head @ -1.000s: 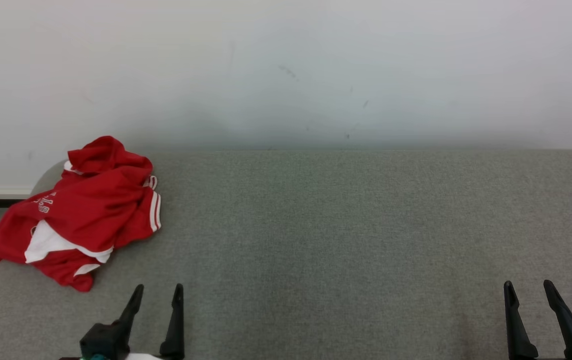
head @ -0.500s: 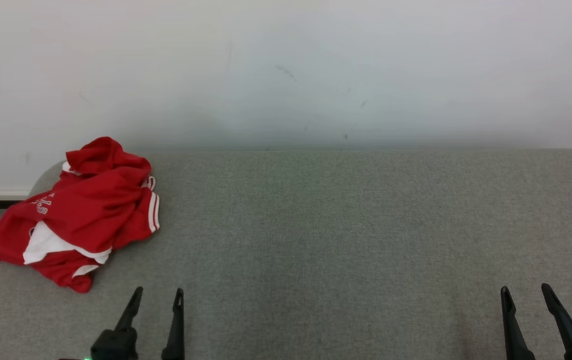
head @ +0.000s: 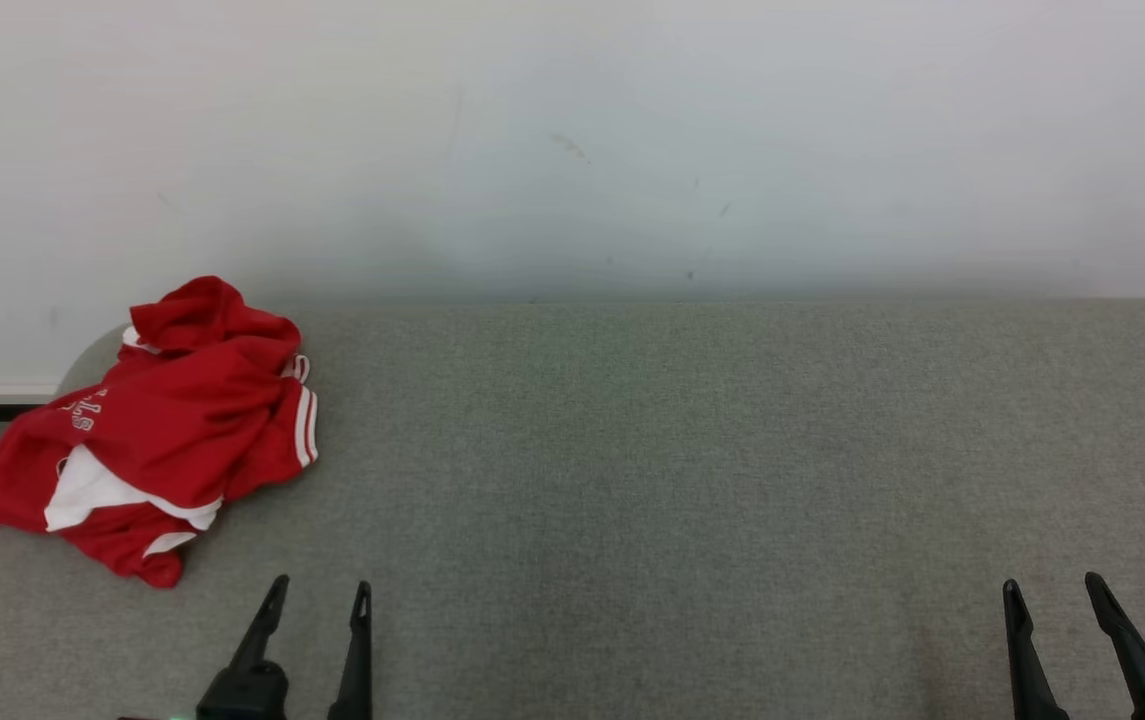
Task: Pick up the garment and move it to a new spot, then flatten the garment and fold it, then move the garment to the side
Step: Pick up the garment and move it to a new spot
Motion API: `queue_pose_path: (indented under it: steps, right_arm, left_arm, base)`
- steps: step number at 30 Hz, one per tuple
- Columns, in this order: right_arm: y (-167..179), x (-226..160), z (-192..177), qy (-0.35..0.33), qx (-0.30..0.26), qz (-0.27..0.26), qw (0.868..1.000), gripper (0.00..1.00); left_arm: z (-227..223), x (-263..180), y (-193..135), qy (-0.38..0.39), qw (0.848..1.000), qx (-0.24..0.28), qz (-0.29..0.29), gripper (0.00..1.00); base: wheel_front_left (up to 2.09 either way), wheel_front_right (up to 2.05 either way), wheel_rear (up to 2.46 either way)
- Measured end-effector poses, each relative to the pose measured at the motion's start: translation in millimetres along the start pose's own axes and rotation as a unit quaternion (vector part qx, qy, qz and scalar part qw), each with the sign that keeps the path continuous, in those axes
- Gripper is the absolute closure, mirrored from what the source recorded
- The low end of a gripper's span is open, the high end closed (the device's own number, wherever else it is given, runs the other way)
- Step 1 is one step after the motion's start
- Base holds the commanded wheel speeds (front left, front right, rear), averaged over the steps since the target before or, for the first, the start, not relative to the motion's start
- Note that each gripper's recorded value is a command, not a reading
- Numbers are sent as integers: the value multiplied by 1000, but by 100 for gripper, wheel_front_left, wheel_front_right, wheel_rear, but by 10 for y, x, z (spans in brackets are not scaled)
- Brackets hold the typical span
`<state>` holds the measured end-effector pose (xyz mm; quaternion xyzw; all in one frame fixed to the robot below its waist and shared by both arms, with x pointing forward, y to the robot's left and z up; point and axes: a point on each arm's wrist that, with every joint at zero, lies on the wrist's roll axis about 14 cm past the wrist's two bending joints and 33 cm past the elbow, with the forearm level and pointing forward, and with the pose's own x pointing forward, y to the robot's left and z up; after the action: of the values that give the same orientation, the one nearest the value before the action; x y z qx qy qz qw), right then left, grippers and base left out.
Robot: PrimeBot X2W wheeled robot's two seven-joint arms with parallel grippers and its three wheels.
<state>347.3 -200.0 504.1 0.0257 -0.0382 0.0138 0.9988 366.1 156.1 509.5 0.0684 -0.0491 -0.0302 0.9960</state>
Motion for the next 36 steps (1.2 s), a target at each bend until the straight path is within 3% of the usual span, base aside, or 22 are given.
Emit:
queue_pose_path:
  steps: [11, 19, 28, 36]
  right_arm:
    - [155, 65, -61, 8, 3, 24, 1000, 0]
    - [753, 262, -121, 16, 16, 110, 994, 0]
    - [1702, 401, -50, 7, 28, 242, 970, 0]
    - [1788, 382, -117, 17, 29, 257, 966, 0]
  left_arm:
    - [1, -97, 147, 1, 1000, -2, 25, 0]
    - [-91, -493, 628, 20, 994, 4, 104, 0]
    - [-224, -1196, 1188, 47, 975, 4, 216, 0]
    - [-88, -1083, 1304, 24, 975, -10, 220, 0]
  base:
    - [0, 0, 0]
    - [0, 0, 0]
    - [0, 0, 0]
    - [0, 0, 0]
